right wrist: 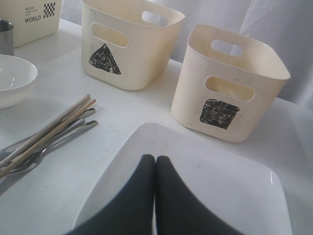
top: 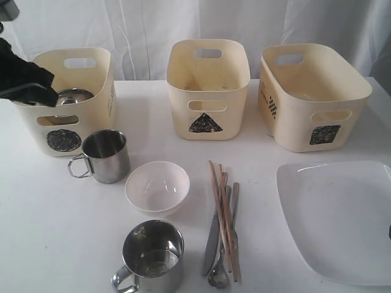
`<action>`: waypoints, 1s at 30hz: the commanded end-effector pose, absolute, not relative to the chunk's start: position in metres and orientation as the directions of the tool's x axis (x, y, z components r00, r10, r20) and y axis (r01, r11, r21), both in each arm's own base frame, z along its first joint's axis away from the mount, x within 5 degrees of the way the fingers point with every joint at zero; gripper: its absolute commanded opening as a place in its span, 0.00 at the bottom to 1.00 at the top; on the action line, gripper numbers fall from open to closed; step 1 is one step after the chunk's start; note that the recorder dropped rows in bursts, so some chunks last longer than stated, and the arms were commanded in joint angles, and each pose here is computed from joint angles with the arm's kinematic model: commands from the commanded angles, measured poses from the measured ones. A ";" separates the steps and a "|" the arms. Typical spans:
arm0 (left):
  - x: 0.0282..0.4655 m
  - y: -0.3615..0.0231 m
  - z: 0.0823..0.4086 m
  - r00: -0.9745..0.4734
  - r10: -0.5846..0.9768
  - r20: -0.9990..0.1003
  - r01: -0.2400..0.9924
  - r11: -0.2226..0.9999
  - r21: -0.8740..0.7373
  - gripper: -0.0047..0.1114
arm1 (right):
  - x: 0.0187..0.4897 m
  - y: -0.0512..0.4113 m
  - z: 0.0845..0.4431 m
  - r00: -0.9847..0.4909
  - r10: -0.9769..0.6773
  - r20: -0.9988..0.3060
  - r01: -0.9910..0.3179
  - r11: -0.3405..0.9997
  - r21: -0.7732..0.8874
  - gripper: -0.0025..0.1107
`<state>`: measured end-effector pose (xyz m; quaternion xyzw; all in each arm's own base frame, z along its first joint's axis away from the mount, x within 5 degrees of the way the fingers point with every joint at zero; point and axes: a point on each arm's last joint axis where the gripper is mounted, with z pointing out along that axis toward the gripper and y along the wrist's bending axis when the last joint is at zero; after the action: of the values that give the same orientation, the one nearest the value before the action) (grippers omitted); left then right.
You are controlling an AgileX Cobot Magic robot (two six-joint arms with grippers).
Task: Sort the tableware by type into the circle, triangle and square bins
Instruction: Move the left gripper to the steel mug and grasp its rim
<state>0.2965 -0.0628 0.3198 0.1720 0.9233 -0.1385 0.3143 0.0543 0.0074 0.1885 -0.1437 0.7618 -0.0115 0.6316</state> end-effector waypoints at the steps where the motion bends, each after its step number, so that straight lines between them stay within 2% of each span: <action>1: 0.285 -0.077 0.297 -0.749 0.214 -0.627 0.403 0.899 -0.174 0.48 | 0.054 0.007 0.187 -0.158 -0.224 -0.962 -0.197 0.961 -0.192 0.02; 7: 0.283 -0.084 0.274 -0.731 0.181 -0.658 0.376 0.912 -0.166 0.61 | 0.054 0.007 0.187 -0.158 -0.224 -0.962 -0.197 0.961 -0.192 0.02; 18: 0.306 -0.087 0.236 -0.787 0.145 -0.599 0.321 0.926 -0.197 0.61 | 0.054 0.007 0.187 -0.161 -0.210 -0.964 -0.195 0.965 -0.178 0.02; 30: 0.326 -0.090 0.211 -0.775 0.120 -0.621 0.279 0.946 -0.165 0.61 | 0.054 0.007 0.187 -0.161 -0.210 -0.964 -0.195 0.965 -0.178 0.02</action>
<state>0.3247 -0.0854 0.2135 0.1139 0.9343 -0.1191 0.3162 0.0543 0.0074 0.1885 -0.1383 0.7628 -0.0070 0.6316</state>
